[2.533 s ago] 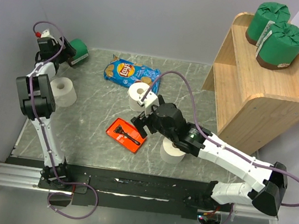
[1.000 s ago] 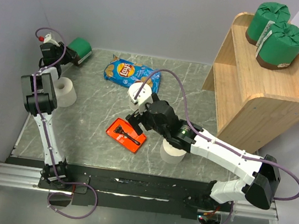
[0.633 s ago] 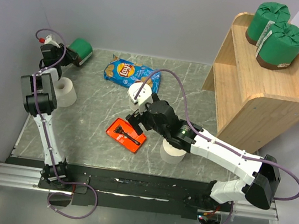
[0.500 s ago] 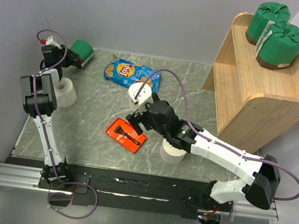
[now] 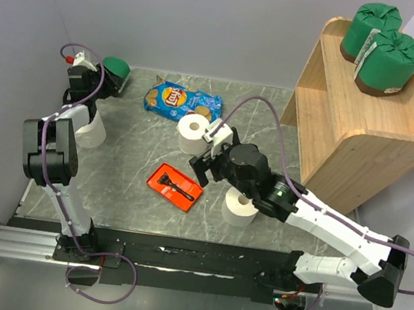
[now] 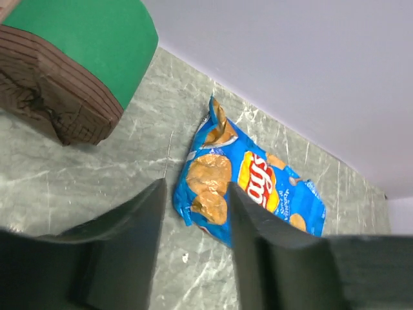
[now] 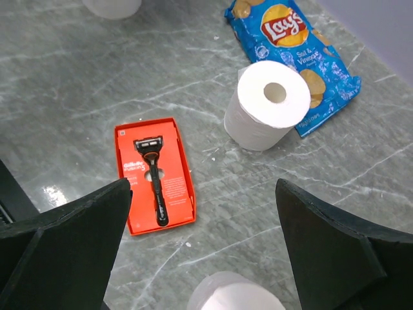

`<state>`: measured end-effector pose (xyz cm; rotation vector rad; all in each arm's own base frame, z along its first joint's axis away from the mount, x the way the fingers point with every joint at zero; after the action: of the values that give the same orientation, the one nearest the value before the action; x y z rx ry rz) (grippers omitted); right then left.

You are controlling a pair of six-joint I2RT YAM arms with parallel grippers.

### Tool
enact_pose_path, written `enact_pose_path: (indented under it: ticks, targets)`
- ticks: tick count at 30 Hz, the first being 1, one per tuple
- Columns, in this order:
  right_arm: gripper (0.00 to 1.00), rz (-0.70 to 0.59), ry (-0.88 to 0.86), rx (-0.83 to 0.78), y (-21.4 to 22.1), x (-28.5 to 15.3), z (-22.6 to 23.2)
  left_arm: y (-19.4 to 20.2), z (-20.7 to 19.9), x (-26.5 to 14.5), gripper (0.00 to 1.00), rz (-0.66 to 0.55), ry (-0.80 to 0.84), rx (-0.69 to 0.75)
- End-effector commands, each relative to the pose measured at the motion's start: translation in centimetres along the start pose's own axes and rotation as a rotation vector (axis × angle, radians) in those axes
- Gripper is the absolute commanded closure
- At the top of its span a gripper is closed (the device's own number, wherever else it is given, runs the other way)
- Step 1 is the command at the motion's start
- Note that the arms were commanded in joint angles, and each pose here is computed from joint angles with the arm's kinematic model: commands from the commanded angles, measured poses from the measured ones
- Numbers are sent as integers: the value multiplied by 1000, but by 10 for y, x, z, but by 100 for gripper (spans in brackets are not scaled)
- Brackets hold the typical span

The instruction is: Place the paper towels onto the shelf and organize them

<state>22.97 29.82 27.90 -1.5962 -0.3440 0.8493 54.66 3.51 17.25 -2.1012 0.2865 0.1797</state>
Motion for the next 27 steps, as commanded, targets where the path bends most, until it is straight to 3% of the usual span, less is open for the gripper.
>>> enact_pose_path:
  ticks: [1, 5, 6, 12, 20, 27]
  targets:
    - [0, -32, -3, 60, -5, -15, 0, -27, 1, -11, 41, -96, -89, -27]
    - [1, -44, -20, 74, -2, -19, 1, -40, 9, -2, 29, -130, -97, -61]
    - [0, -45, -19, 71, -2, -19, 1, -34, 14, 5, 22, -116, -96, -68]
    - [1, -35, -7, 39, -5, -11, 1, -36, 29, 34, 12, -115, -83, -75]
    - [0, -43, -17, 27, -15, -3, 5, -31, 48, 63, 5, -132, -91, -82]
    - [0, -49, -18, 20, -21, -1, 5, -25, 61, 79, 6, -134, -101, -106]
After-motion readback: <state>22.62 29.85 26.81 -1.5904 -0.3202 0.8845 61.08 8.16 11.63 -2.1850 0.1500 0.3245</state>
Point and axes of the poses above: each gripper's point midway between its finger pads, its own x axis out along the fingers, its own z axis along the line the jaws close on, y = z × x, the point moved 1 cm from there along -x, back along the fingers, and after that the axes turned 9 degrees about x, right-handed, at the moved point
